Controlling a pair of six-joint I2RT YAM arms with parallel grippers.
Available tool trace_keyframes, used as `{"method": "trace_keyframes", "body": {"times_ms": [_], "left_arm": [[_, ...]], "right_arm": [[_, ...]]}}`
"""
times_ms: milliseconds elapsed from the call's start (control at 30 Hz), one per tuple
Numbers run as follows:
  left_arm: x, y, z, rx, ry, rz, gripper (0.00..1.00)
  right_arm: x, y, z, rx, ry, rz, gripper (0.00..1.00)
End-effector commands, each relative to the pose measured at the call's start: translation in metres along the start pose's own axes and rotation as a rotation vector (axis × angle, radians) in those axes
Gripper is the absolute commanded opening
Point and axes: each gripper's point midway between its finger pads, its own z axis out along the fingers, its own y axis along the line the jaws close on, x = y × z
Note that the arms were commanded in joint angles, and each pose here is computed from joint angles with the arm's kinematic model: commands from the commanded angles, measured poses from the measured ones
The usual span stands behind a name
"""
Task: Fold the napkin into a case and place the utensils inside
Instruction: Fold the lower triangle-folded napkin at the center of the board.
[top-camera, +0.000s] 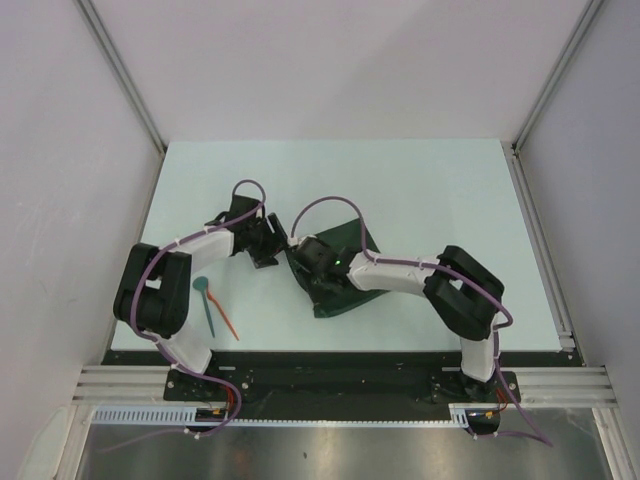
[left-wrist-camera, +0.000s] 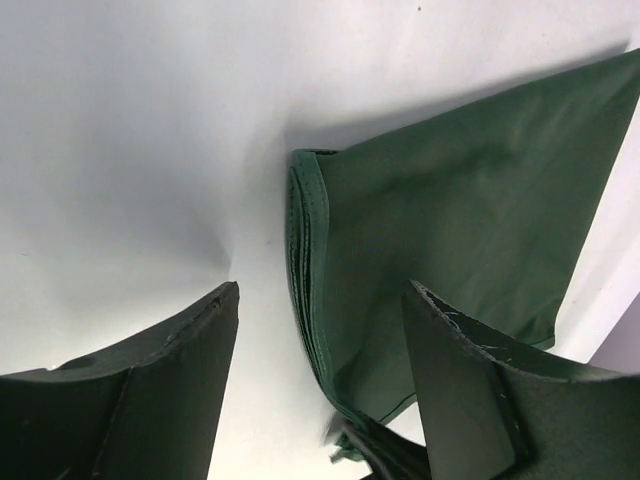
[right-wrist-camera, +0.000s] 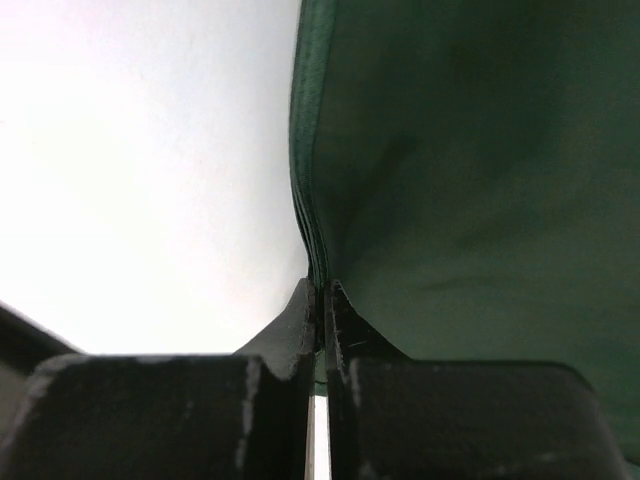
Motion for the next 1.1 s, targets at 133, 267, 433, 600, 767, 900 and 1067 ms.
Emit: {"method": "trace_keyframes", "body": {"times_ms": [133,267,433,600,767,900,1067], "left_arm": [[-0.007,-0.020,-0.002,0.063,-0.011,0.006,0.71],[-0.008,-0.022,0.001,0.068,-0.004,0.006,0.71],[-0.006,-0.021,0.009,0.053,0.026,-0.002,0.70],[-0.006,-0.017,0.013,0.033,0.027,-0.016,0.70],[-0.009,-0.021,0.015,0.040,0.023,-0.014,0.69],[-0.013,-0.024,0.016,0.039,0.020,-0.012,0.68],[-0.015,-0.028,0.019,0.045,0.023,-0.011,0.67]], "right_arm": [[-0.042,0.005,-0.040,-0.256,-0.104,0.131,0.00],[-0.043,-0.003,-0.043,-0.273,-0.106,0.156,0.00],[-0.052,-0.006,-0.051,-0.331,-0.141,0.204,0.00],[-0.061,-0.016,-0.064,-0.342,-0.188,0.234,0.00],[-0.062,-0.022,-0.065,-0.364,-0.191,0.255,0.00],[-0.063,-0.030,-0.069,-0.366,-0.207,0.275,0.00],[-0.063,-0.041,-0.072,-0.371,-0.217,0.302,0.00]]}}
